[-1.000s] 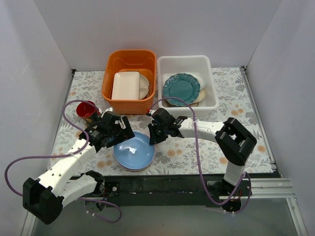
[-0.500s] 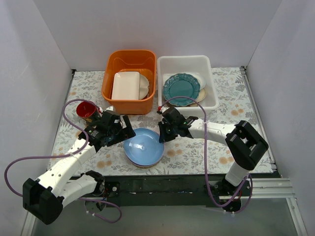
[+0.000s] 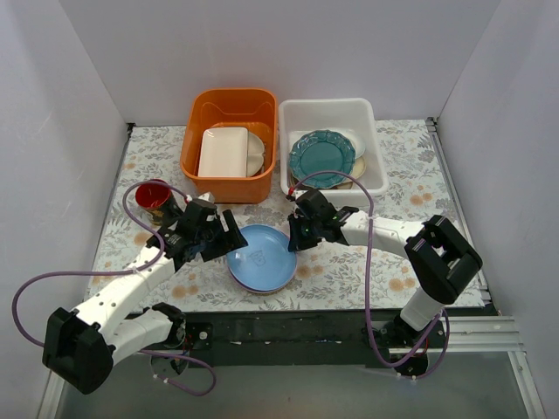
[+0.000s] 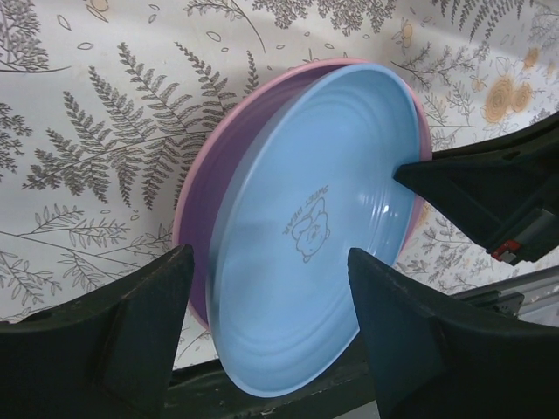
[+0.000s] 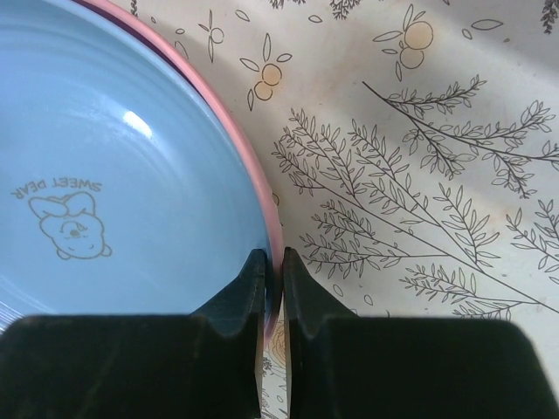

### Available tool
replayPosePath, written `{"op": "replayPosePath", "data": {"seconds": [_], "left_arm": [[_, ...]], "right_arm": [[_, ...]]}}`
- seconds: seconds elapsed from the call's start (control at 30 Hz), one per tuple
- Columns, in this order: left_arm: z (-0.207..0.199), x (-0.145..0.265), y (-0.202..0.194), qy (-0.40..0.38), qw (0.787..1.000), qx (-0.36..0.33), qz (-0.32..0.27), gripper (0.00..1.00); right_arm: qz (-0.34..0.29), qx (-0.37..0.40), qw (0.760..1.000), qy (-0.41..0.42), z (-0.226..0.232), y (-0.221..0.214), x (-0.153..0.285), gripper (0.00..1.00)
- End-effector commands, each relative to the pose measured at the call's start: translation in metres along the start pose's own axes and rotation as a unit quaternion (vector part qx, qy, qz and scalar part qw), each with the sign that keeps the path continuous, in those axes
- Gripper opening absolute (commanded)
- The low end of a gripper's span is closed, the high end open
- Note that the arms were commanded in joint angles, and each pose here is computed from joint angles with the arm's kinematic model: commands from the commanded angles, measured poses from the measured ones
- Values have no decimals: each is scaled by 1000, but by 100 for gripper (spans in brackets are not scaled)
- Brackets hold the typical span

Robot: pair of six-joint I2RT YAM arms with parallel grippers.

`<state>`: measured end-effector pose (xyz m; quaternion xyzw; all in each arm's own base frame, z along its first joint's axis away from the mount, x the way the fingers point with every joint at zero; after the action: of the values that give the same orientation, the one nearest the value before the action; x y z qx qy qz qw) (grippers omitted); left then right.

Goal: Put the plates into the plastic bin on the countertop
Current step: Pick up the plate at the center of the board.

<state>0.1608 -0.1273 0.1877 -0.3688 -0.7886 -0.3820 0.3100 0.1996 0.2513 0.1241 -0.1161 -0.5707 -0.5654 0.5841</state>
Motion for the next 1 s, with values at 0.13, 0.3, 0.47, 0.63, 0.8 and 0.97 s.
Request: {"op": "replayPosePath", "data": {"seconds": [0.13,0.3,0.47,0.63,0.8,0.97], "left_arm": [[-4,-11,-6,-56,998,13,26,65],[-2,-17,-11,-63,997,17,38,59],[0,-20,-13,-61,997,17,44,50],[3,-23,-15,-55,997,18,49,16],[4,-26,-16,-47,997,17,56,0],[2,-25,-14,-49,997,17,50,0]], "right_arm": [[75,20,994,-81,-29,-33,-3,6],[70,19,994,-81,-30,-32,-1,6],[66,20,996,-56,-25,-29,1,6],[56,25,997,-48,-22,-23,5,7],[49,29,997,-44,-20,-19,9,8],[37,30,998,-36,-17,-15,15,20]]}}
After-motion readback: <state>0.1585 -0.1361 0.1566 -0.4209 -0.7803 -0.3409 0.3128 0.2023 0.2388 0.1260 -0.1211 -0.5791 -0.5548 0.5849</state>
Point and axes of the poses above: each gripper's point midway between its finger pads, its own x axis back along the fingers, its own z axis along the line the jaws close on, y = z × x, the point moved 10 cm from there along x, back along the fingers, and after that the axes turned 5 degrees about x, right-handed, at the moved point
